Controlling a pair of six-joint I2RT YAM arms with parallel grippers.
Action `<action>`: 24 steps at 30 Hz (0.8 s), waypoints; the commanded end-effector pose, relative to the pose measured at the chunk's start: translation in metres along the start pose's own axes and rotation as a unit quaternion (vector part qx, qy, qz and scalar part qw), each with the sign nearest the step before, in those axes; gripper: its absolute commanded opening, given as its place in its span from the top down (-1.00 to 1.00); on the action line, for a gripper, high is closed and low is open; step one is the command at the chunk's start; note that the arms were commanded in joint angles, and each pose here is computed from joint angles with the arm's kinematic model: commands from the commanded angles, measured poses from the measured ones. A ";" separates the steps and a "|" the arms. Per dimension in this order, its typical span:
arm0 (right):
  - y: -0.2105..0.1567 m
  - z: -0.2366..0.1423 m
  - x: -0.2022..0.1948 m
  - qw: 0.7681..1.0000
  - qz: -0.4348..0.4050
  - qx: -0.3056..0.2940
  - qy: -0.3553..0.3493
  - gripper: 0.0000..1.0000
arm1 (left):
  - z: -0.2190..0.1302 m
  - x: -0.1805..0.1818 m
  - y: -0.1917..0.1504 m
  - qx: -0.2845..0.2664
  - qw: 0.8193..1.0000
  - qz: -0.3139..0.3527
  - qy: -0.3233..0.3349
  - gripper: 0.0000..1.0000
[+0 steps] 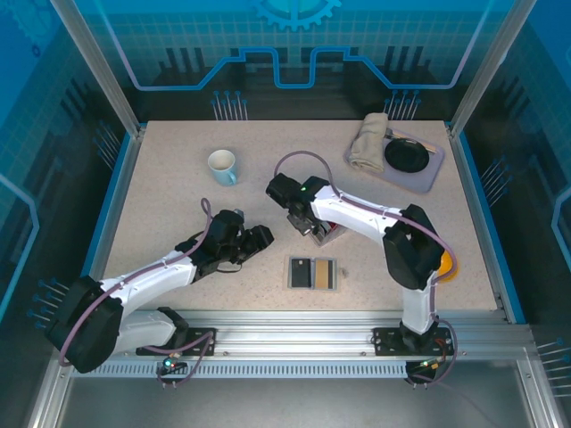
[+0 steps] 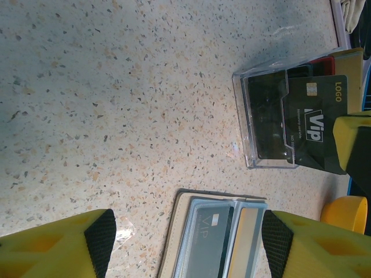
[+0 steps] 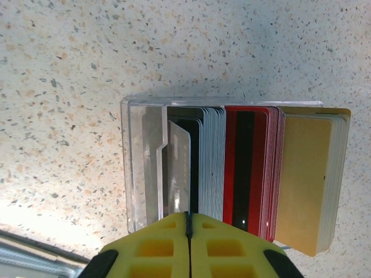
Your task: Put the credit cards into the card holder
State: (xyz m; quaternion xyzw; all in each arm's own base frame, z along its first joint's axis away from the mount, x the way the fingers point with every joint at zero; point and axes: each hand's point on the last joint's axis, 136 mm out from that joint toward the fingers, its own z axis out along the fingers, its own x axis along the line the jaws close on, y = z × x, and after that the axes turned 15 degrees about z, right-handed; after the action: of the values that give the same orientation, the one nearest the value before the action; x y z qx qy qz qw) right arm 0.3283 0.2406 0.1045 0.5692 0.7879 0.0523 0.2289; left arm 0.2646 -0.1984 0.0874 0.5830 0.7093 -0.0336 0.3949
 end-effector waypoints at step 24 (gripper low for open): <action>0.030 -0.140 -0.039 0.798 0.305 -0.007 0.519 0.98 | -0.033 -0.134 0.070 -0.003 0.950 -0.011 -0.312 -0.66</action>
State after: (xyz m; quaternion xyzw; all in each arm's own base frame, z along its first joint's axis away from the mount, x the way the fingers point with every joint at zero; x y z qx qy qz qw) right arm 0.3152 0.2197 0.2239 0.6989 0.5947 0.3701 -0.1442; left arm 0.3019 -0.2492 0.1697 0.5428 0.6214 -0.1746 0.5374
